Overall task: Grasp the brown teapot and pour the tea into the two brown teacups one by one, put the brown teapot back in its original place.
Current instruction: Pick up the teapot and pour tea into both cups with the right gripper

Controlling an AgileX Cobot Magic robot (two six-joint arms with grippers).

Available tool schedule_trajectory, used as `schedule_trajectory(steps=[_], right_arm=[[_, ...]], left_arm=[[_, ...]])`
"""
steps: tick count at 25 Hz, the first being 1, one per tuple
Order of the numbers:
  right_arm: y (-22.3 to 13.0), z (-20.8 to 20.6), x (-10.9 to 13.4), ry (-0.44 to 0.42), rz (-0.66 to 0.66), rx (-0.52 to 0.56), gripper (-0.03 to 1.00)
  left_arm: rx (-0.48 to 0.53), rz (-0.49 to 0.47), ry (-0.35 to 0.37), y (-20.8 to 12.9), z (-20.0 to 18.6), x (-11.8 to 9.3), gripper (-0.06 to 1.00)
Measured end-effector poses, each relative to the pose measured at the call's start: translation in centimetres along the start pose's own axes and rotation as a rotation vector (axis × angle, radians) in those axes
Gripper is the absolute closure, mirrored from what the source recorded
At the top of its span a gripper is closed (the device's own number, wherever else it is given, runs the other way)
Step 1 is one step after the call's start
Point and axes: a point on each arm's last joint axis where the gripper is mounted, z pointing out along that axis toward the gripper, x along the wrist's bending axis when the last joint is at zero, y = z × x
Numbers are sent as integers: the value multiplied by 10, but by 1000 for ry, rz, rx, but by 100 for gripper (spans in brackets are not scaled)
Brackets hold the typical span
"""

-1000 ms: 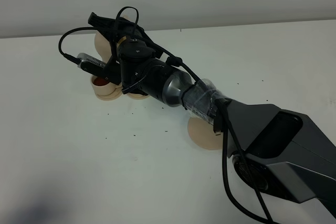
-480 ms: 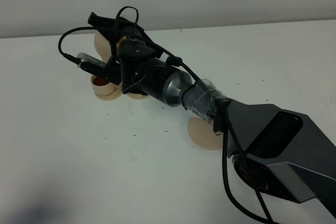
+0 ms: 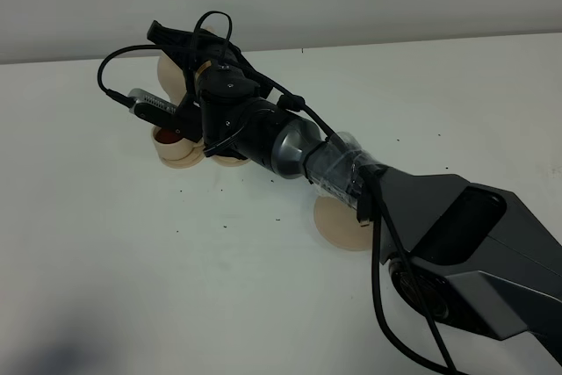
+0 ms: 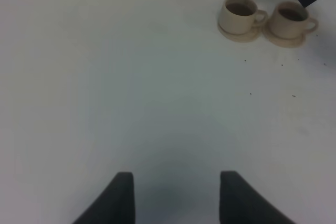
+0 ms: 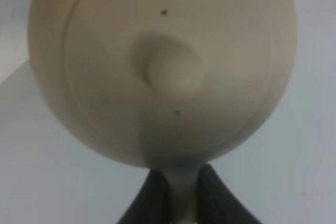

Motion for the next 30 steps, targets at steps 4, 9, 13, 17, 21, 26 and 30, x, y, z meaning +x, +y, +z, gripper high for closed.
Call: schedule_trajectory(steps=[4,9,13,17,21,26,30], right_arm=[[0,0,0,3,6,-2,86],[2,0,3,29,50,-18,86],[3,0,6,64,100,-33,86],[7,-1,8,100,171,-64,86],[9,-1,9,118,227,-85,86],[1,-5,5,126,298,-77,86],[-16,-15,-9,106,357,-68,86]], left_arm=[[0,-1,0,0,0,0,55],[0,0,0,0,0,0,55],[0,0,0,0,0,0,55],[0,0,0,0,0,0,55],[0,0,0,0,0,0,55],[0,0,0,0,0,0,55],[0,0,0,0,0,0,55]])
